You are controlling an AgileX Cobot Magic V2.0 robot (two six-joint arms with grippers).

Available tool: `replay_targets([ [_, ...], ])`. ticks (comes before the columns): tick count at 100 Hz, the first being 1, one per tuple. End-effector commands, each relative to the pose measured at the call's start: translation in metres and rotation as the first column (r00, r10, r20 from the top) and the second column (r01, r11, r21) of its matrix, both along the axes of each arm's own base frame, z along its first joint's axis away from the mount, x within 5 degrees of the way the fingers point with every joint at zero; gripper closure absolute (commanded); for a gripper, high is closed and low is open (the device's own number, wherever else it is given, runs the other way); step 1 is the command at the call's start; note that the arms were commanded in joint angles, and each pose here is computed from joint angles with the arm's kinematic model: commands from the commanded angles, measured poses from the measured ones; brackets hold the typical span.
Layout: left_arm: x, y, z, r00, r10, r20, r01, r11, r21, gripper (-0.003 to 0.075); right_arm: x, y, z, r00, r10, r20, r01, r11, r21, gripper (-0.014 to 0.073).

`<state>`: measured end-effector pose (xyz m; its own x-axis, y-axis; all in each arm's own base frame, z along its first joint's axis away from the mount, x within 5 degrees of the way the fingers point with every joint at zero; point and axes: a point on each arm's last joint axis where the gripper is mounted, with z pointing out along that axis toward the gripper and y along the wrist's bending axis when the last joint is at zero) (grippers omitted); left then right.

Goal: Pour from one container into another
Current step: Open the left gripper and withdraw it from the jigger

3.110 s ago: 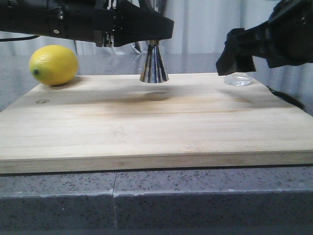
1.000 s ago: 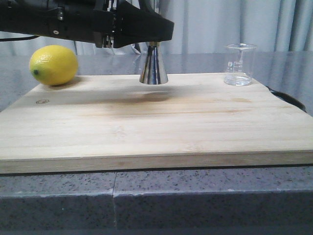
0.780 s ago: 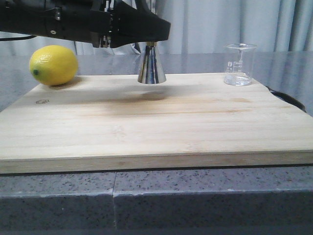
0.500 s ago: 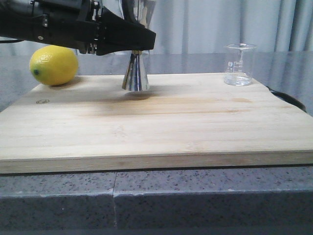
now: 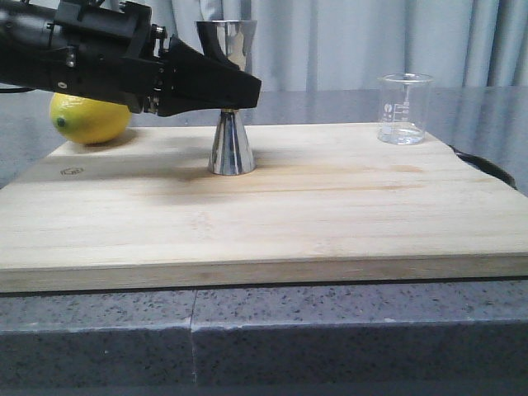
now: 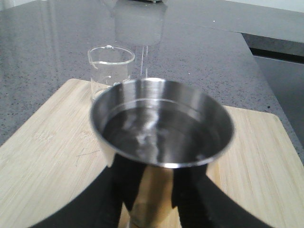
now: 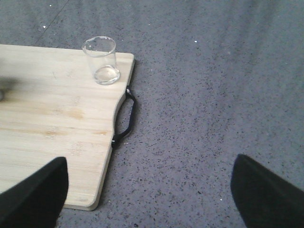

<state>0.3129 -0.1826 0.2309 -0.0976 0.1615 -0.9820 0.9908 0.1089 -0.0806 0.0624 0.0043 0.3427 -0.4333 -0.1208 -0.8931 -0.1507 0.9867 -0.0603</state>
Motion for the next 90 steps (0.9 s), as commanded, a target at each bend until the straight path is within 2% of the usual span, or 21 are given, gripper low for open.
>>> replay_targets([
  [1,-0.006,0.0,0.031,0.998,-0.039,0.044,0.045,0.989,-0.138,0.0462,0.002,0.0,0.014,0.995,0.003,0.098,-0.003,1.0,0.0,-0.001],
  [7,-0.006,0.0,0.031,0.998,-0.039,0.044,0.045,0.989,-0.138,0.0411,0.002,0.0,0.014,0.995,0.003,0.098,-0.003,1.0,0.0,-0.001],
  [22,-0.006,0.0,0.031,0.998,-0.039,0.044,0.045,0.989,-0.138,0.0206,0.002,0.0,0.014,0.995,0.003,0.098,-0.003,1.0,0.0,-0.001],
  [29,-0.007,0.0,0.031,0.998,-0.039,0.043,0.044,0.991,-0.13,0.0161,0.002,0.0,0.014,0.995,0.003,0.098,-0.003,1.0,0.0,-0.001],
  [42,-0.013,0.003,0.042,0.999,-0.032,0.024,0.033,0.998,-0.058,0.0162,0.002,0.0,0.014,0.995,0.003,0.098,-0.003,1.0,0.0,-0.001],
  [54,-0.017,0.01,0.059,0.999,0.036,0.01,-0.036,0.994,0.1,0.0162,0.002,0.0,0.014,0.995,0.003,0.098,-0.003,1.0,0.0,-0.001],
  [66,-0.027,0.021,0.077,0.993,0.117,-0.012,-0.109,0.952,0.285,0.0162,0.002,0.0,0.014,0.995,0.003,0.098,-0.003,1.0,0.0,-0.001],
  [81,-0.045,0.037,0.109,0.971,0.239,-0.029,-0.208,0.893,0.4,0.0162,0.002,0.0,0.014,0.995,0.003,0.096,-0.003,1.0,0.0,-0.001],
  [90,-0.059,0.048,0.128,0.942,0.335,-0.036,-0.285,0.85,0.443,0.0162,0.002,0.0,0.013,0.996,0.001,0.088,-0.001,1.0,-0.002,-0.001],
])
